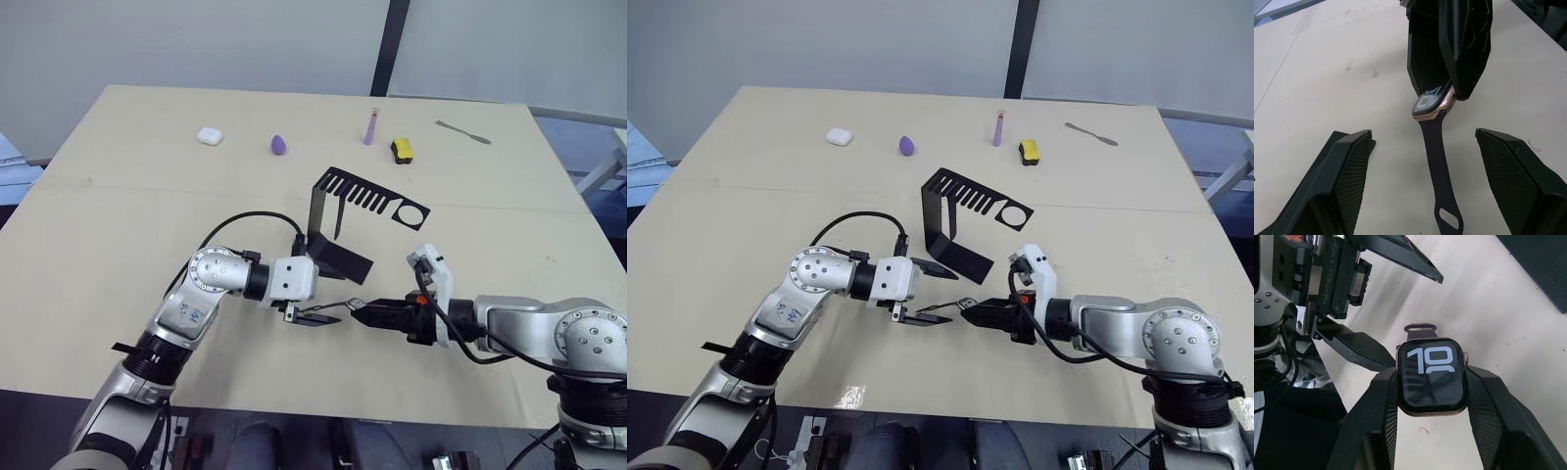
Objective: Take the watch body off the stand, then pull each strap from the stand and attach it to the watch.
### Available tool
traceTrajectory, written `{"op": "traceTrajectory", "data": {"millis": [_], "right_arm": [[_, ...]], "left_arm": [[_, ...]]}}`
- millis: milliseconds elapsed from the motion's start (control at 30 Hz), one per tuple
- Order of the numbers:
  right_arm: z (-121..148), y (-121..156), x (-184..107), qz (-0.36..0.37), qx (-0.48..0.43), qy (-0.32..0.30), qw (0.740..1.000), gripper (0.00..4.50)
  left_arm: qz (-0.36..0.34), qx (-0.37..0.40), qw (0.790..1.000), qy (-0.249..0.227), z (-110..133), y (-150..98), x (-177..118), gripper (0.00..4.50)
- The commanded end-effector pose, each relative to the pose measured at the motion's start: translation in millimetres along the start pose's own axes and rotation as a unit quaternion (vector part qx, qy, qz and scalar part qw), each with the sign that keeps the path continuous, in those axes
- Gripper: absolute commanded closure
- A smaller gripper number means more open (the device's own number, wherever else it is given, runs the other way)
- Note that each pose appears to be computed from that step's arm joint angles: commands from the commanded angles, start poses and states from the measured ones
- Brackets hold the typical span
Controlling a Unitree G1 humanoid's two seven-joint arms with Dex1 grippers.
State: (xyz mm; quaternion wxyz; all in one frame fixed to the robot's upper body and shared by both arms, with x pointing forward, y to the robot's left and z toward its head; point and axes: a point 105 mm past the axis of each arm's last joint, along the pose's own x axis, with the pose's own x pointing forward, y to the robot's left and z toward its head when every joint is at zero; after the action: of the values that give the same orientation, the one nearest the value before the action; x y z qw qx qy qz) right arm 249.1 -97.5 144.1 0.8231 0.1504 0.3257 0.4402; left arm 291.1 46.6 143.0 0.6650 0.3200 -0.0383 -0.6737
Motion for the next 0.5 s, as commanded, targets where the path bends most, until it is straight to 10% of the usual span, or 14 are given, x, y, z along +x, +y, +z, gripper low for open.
{"op": "traceTrajectory", "data": {"millis": [33,133,500], "right_arm": [[4.8,4.6,-2.7,0.004,0.01,-0.013,1.0,2.99],[5.5,5.6,-3.4,0.003,0.016,-0.012,1.0,2.99],[6.1,8.8,-3.0,0.003,0.02,-0.006,1.0,2.99]], "left_arm": [[0.003,0.02,1.0,-0.007,5.3,2.7,2.4,1.72],[-0.004,0.02,1.0,-0.003,4.2,1.3,4.7,3.1],[-0.001,0.017,1.0,-0.008,5.9,0.6,8.4,3.1]]}}
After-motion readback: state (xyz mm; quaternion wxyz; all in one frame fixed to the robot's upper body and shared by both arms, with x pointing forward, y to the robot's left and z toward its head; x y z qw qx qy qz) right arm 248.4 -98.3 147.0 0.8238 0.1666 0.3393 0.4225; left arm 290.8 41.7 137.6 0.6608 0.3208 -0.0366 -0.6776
